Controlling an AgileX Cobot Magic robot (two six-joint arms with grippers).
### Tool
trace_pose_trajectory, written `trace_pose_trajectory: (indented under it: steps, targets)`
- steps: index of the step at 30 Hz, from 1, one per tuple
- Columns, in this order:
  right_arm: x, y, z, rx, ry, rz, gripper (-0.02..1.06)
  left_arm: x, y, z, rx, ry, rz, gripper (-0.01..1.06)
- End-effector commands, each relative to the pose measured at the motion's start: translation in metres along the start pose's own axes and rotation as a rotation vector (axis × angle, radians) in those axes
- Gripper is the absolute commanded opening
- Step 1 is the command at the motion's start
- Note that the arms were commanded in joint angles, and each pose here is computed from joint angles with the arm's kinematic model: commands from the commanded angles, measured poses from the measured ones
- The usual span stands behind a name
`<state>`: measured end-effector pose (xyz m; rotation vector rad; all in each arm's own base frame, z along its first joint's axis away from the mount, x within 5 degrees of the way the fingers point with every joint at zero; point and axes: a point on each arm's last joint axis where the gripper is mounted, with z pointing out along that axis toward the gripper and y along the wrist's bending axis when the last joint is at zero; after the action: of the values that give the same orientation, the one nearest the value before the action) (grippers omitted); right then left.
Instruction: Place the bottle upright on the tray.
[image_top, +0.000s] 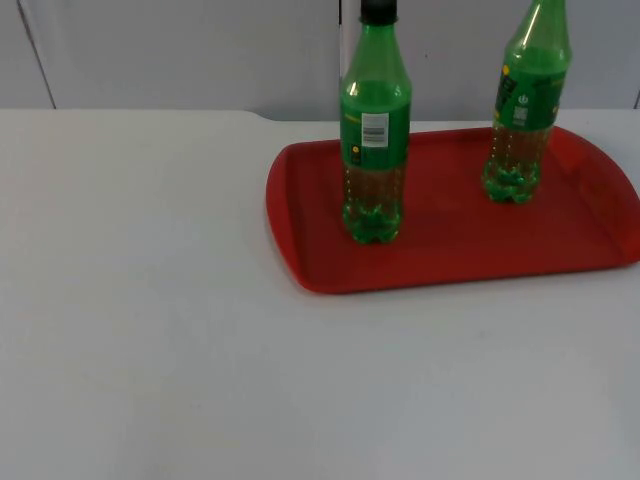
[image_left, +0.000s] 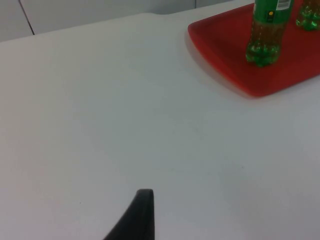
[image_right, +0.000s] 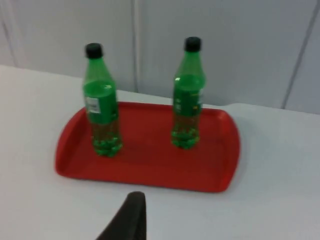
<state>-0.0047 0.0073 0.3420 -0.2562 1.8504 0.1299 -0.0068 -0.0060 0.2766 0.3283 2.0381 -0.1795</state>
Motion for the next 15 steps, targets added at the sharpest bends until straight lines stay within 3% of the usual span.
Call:
trace_pose_trajectory:
  steps: [1, 3, 6, 11, 15]
  targets:
    - [0.009, -0.005, -0.011, 0.067, 0.001, 0.025, 1.05, 0.001, 0.000, 0.001, 0.006, 0.001, -0.001, 1.05]
    - [0.019, -0.008, -0.024, 0.128, -0.020, 0.061, 1.05, 0.001, 0.000, 0.001, 0.006, 0.001, -0.001, 1.05]
    - [0.027, -0.012, -0.027, 0.176, 0.050, 0.115, 1.05, 0.001, 0.000, 0.001, 0.006, 0.001, -0.001, 1.05]
    - [0.040, -0.012, -0.019, 0.164, 0.148, 0.122, 1.05, 0.001, 0.000, 0.001, 0.002, 0.001, 0.001, 1.05]
    - [0.046, -0.011, -0.010, 0.157, 0.169, 0.130, 1.05, 0.001, 0.000, 0.001, 0.002, 0.001, 0.001, 1.05]
